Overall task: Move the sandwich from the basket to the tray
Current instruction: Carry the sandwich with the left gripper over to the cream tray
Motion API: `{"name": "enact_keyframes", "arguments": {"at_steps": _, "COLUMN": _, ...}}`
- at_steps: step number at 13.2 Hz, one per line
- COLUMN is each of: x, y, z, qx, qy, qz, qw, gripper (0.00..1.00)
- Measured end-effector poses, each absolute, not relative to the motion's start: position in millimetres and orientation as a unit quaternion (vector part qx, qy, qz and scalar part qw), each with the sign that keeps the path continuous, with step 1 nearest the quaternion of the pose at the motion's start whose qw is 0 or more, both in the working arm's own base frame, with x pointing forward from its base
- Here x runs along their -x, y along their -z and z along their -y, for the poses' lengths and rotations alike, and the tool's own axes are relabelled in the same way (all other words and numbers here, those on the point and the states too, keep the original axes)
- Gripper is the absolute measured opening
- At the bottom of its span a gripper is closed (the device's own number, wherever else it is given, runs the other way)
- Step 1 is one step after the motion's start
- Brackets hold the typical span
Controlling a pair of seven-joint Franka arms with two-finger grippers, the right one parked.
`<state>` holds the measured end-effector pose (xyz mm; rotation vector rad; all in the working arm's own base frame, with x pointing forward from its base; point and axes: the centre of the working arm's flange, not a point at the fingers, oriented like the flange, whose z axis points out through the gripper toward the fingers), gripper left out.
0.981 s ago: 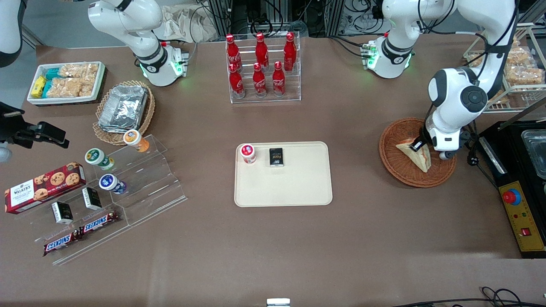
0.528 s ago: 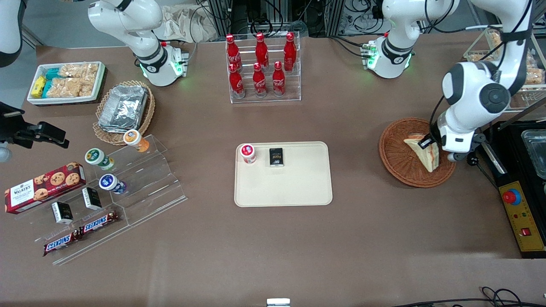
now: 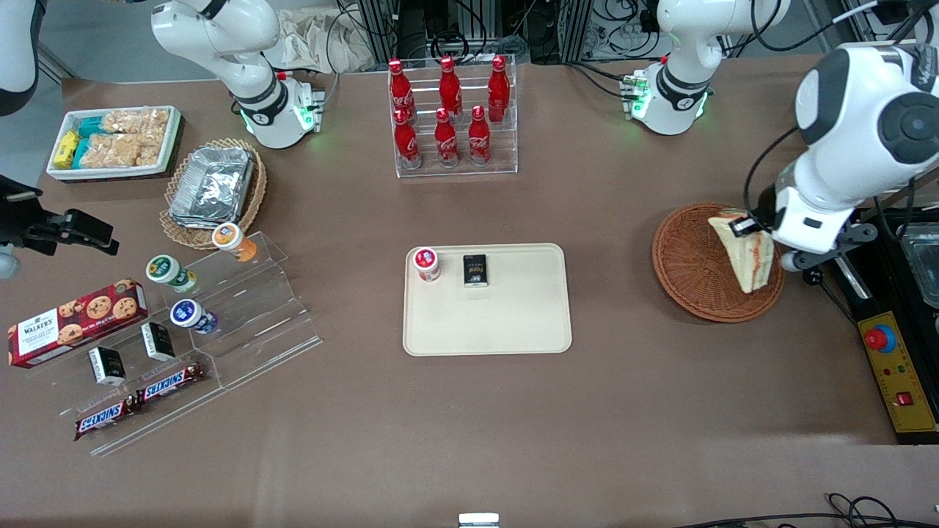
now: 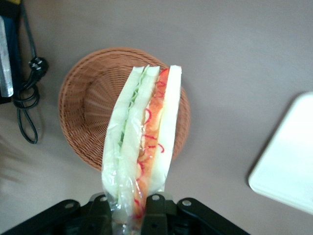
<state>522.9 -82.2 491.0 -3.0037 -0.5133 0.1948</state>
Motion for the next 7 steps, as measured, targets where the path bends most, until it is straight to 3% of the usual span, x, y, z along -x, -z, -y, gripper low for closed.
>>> {"name": "enact_keyframes", "arguments": {"at_steps": 3, "x": -522, "y": -509, "z": 163, "qx": 0.990, "qy": -0.059, "qz": 0.117, "qw": 0.045, "gripper": 0.21}}
{"name": "enact_keyframes", "arguments": {"at_steps": 7, "x": -523, "y": -462, "z": 272, "qx": 0.994, "qy": -0.043, "qz": 0.098, "qw": 0.012, "gripper": 0.21}}
